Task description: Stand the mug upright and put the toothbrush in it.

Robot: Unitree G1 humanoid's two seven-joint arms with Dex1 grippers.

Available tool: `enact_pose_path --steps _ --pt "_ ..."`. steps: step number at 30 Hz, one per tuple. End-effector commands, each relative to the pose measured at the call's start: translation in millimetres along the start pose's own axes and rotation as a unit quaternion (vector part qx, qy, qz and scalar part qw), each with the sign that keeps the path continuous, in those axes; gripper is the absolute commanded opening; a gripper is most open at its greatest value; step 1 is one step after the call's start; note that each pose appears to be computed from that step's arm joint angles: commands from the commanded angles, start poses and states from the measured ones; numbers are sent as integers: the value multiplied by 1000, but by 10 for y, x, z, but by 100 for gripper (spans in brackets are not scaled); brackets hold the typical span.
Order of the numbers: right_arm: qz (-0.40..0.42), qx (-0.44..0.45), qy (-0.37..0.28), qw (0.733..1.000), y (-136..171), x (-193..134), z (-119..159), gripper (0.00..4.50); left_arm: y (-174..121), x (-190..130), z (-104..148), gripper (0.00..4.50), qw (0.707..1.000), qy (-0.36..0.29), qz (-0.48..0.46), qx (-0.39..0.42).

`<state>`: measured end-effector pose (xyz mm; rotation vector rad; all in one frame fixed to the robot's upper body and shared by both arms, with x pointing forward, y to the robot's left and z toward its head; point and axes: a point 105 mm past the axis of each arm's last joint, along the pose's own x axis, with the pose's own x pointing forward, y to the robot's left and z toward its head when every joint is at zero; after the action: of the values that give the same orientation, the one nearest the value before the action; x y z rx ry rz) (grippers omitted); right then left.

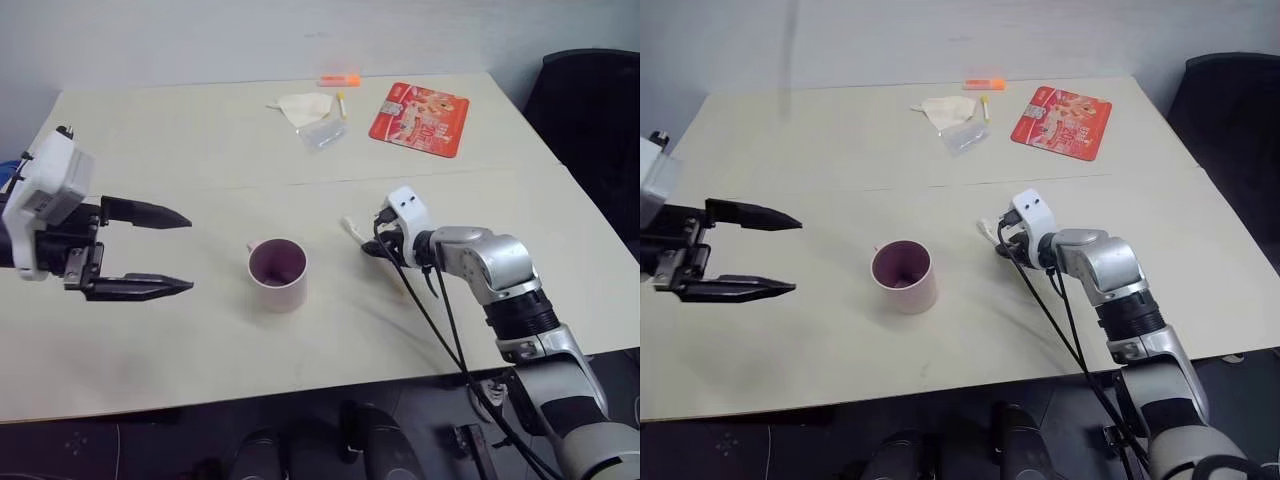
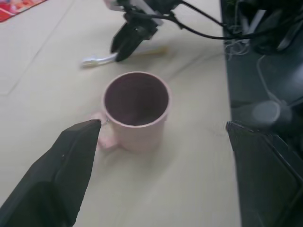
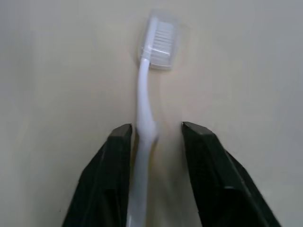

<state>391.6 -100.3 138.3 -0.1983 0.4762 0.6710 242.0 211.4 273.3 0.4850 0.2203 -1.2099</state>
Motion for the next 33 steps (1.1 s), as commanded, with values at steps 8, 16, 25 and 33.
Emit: enact_pose_path --steps 8,16,25,33 --pt "8 17 -118 993 67 -160 505 15 63 -24 74 450 1000 -16 11 12" --pt "203 21 -328 923 998 -574 1368 15 -38 -115 71 450 1000 -26 12 -8" --pt "275 85 -394 873 1678 -414 1679 15 -36 -134 116 450 999 -36 32 -18" --pt "296 81 -380 872 1922 -250 1417 15 -46 -159 137 450 999 -30 42 -18"
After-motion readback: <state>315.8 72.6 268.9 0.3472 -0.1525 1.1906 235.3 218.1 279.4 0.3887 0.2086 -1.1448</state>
